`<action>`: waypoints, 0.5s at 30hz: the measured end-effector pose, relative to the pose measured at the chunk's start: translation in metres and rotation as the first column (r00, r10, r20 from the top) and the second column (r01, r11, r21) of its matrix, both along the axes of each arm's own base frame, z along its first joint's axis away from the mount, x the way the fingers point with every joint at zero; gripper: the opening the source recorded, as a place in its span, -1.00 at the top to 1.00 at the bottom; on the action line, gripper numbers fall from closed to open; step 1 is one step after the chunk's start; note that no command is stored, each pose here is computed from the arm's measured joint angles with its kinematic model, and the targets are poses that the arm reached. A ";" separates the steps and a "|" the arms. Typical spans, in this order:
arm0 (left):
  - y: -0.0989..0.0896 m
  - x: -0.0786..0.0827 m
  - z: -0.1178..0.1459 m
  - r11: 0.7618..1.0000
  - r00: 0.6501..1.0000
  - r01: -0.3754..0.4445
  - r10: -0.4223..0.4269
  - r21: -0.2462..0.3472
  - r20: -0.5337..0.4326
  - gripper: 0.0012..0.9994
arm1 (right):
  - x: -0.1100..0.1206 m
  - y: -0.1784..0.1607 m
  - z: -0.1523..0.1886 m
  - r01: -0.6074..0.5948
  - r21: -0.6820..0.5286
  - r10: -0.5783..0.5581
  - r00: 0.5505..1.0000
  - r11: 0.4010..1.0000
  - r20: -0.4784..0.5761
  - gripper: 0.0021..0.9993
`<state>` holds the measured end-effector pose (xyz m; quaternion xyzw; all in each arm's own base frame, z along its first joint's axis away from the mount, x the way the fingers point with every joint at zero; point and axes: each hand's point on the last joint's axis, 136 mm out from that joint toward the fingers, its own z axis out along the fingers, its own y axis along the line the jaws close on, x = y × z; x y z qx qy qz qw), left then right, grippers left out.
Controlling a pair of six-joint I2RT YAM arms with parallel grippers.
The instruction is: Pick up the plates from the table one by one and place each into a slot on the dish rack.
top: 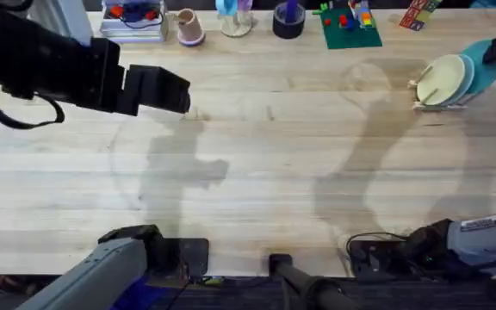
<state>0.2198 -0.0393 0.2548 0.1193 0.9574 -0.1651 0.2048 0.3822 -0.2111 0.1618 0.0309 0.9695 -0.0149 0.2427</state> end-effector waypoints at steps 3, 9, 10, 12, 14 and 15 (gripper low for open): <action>0.000 0.000 0.000 1.000 1.000 0.000 0.000 0.000 0.000 -0.99 | 0.000 0.000 0.000 0.000 0.000 0.000 1.000 1.000 0.000 0.95; 0.000 0.000 0.000 1.000 1.000 0.000 0.000 0.000 0.000 -0.99 | 0.000 0.000 0.000 0.000 0.000 0.000 1.000 1.000 0.000 0.95; 0.000 0.000 0.000 1.000 1.000 0.000 0.000 0.000 0.000 -0.99 | 0.000 0.000 0.000 0.000 0.000 0.000 1.000 1.000 -0.001 0.95; 0.000 0.000 0.000 1.000 1.000 0.000 0.000 0.000 0.000 -0.99 | 0.000 0.000 -0.001 0.000 0.001 0.000 1.000 1.000 -0.002 0.95; 0.000 0.000 0.000 1.000 1.000 0.000 0.000 0.000 0.000 -0.99 | -0.001 0.000 -0.002 0.000 0.004 0.000 1.000 1.000 -0.007 0.95; 0.000 0.000 0.000 1.000 1.000 0.000 0.000 0.000 0.000 -0.99 | -0.001 0.000 -0.004 0.000 0.007 0.000 1.000 1.000 -0.011 0.95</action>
